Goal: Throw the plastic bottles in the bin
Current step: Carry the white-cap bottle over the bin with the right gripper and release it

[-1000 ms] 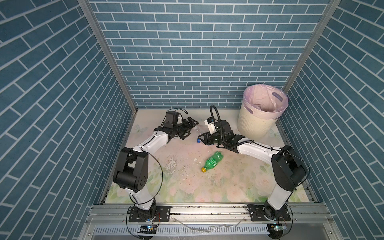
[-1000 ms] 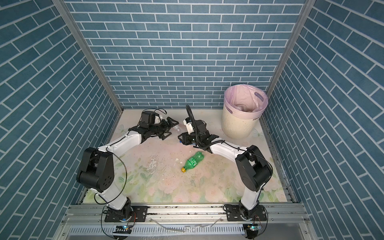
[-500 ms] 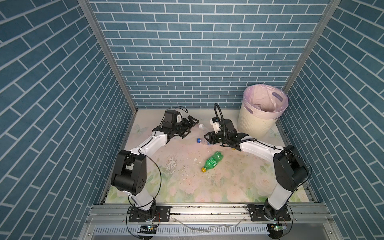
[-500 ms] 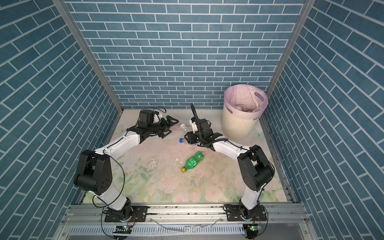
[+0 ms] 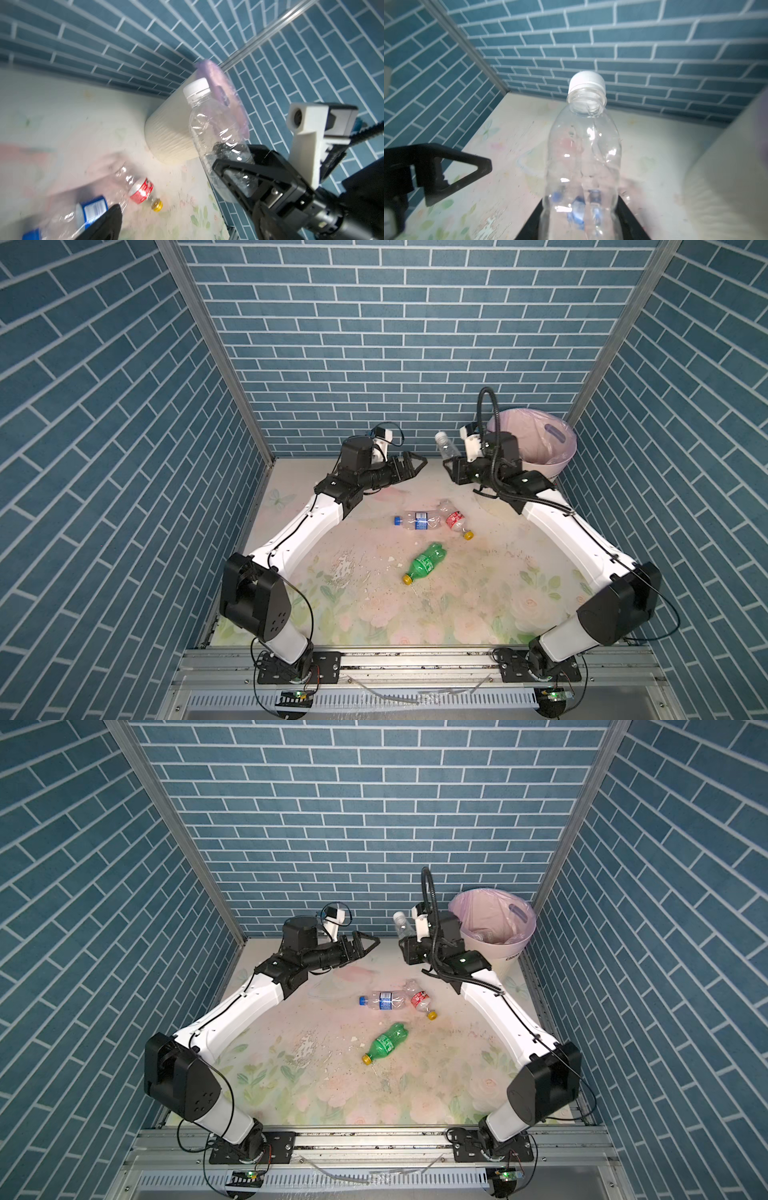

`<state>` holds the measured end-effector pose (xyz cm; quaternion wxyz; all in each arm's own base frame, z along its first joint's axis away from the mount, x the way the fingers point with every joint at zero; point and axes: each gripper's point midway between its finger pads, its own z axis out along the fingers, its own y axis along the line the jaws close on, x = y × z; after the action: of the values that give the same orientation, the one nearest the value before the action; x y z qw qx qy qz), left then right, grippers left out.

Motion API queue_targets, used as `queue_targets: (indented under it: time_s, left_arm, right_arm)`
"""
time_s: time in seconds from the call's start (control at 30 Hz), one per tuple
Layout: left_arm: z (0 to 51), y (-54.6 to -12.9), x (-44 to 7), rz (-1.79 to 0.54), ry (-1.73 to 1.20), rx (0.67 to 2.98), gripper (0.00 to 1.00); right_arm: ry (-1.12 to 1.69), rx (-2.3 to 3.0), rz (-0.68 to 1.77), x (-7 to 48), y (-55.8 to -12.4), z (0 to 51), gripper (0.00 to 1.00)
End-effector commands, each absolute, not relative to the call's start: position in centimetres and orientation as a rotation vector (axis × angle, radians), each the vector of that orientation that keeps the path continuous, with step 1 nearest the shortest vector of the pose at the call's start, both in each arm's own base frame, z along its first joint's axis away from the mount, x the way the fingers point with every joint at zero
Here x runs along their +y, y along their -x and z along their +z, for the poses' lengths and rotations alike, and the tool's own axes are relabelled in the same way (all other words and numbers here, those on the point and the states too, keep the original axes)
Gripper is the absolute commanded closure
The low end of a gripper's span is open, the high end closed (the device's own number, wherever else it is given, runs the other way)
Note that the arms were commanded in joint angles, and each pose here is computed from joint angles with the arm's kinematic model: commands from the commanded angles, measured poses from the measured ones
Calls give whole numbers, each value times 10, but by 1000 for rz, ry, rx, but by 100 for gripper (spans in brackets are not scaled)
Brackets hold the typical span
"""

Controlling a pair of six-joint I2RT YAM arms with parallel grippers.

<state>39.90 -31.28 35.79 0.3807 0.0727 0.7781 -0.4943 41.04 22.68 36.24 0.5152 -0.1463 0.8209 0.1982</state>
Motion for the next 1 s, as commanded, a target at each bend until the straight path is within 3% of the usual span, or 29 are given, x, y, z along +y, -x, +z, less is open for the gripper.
queue_targets:
  time_s: [0.0,0.07,0.2,0.33,0.47,0.63,0.7,0.73,0.8,0.83,0.97]
  left_arm:
    - [370,-387,-344,-1173,-383,1946,1]
    - [384,-381,-362,-1187,-442,1901,1]
    - [408,-373,-390,-1209,-524,1838,1]
    - [418,-369,-403,-1235,-549,1807,1]
    - [417,-368,-408,-1243,-560,1800,1]
    - [407,-368,-406,-1216,-558,1830,1]
    - [403,-369,-404,-1204,-552,1846,1]
    - [399,-369,-404,-1201,-552,1858,1]
    - [395,-367,-402,-1193,-548,1875,1]
    - [392,-367,-400,-1187,-544,1883,1]
    - [383,-367,-398,-1178,-533,1901,1]
  right_arm:
    - [315,1837,203,172,-395,438,68]
    - [270,1761,136,150,-384,476,74]
    - [191,1605,33,112,-357,544,75]
    - [124,1523,-76,84,-344,579,75]
    - [65,1502,-139,66,-354,584,73]
    - [-22,1653,-175,44,-423,526,72]
    - [-94,1774,-182,26,-460,480,61]
    - [-152,1846,-204,13,-475,454,48]
    - [-165,1948,-222,6,-491,427,13]
    - [-163,1954,-244,7,-491,429,3]
    - [-129,1812,-197,21,-468,477,1]
